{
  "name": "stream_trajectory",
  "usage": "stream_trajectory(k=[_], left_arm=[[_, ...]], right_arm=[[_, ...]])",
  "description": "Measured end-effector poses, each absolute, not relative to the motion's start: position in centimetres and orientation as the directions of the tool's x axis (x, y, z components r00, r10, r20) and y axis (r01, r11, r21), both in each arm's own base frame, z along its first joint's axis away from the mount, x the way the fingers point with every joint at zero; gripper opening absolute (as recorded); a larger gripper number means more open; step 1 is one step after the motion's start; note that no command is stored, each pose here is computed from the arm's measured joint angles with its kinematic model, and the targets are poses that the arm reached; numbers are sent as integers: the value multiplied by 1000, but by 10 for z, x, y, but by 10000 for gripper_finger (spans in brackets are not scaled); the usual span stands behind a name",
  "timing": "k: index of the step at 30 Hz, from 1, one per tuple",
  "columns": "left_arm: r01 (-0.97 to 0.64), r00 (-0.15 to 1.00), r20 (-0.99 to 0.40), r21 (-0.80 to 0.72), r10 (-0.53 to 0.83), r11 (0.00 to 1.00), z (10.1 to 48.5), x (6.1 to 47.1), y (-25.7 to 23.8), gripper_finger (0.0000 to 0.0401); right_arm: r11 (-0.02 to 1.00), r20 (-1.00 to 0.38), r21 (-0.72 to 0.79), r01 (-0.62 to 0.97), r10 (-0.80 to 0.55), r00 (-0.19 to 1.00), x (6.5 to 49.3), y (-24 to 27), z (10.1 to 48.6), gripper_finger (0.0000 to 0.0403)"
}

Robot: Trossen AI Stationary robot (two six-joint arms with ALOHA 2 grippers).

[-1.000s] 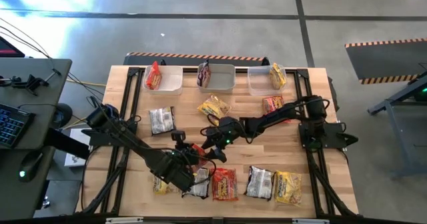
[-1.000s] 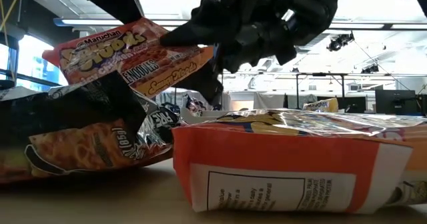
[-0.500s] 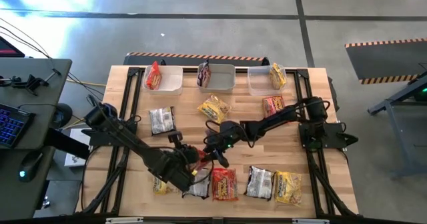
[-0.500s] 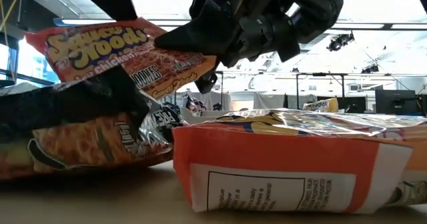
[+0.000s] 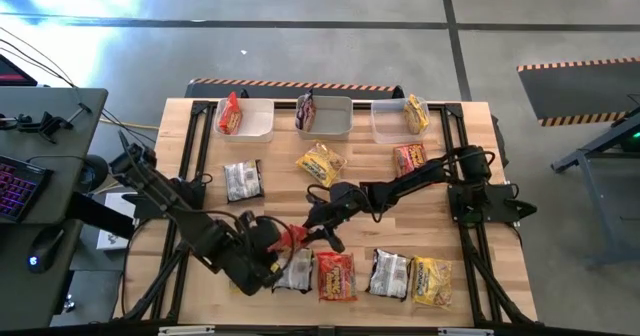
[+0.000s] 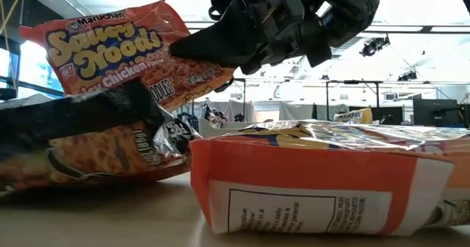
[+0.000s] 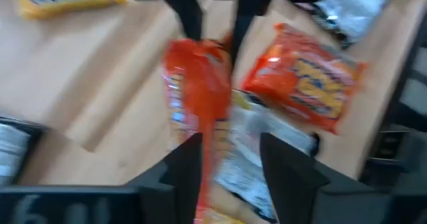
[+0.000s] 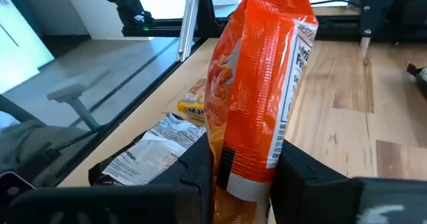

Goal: Sort Maruchan noodles
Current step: Put the orange noodle pack into the white bin

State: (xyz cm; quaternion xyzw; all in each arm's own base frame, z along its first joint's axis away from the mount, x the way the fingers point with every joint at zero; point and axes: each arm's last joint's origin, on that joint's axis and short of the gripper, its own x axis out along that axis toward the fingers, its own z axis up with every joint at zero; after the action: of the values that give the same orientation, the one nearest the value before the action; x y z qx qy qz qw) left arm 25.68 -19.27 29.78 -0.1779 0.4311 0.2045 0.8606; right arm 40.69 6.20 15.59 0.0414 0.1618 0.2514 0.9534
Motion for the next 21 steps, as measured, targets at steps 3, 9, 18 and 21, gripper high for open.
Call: stream_trajectory(k=[3, 9, 18, 21], left_arm=[[-504, 542, -821, -146, 180, 852, 292, 263, -196, 184], [-506, 470, -858, -68, 209, 860, 273, 272, -197, 236], [-486, 452, -865, -34, 218, 873, 257, 280, -205, 239], [-425, 462, -869, -43, 176, 904, 250, 287, -211, 236]], right_arm=[[866, -286, 132, -482, 498, 818, 406, 65, 156, 82], [849, -283, 87, -521, 522, 804, 404, 78, 156, 81], [824, -279, 39, -565, 552, 786, 401, 94, 157, 81], [823, -273, 37, -566, 553, 787, 401, 94, 157, 81]])
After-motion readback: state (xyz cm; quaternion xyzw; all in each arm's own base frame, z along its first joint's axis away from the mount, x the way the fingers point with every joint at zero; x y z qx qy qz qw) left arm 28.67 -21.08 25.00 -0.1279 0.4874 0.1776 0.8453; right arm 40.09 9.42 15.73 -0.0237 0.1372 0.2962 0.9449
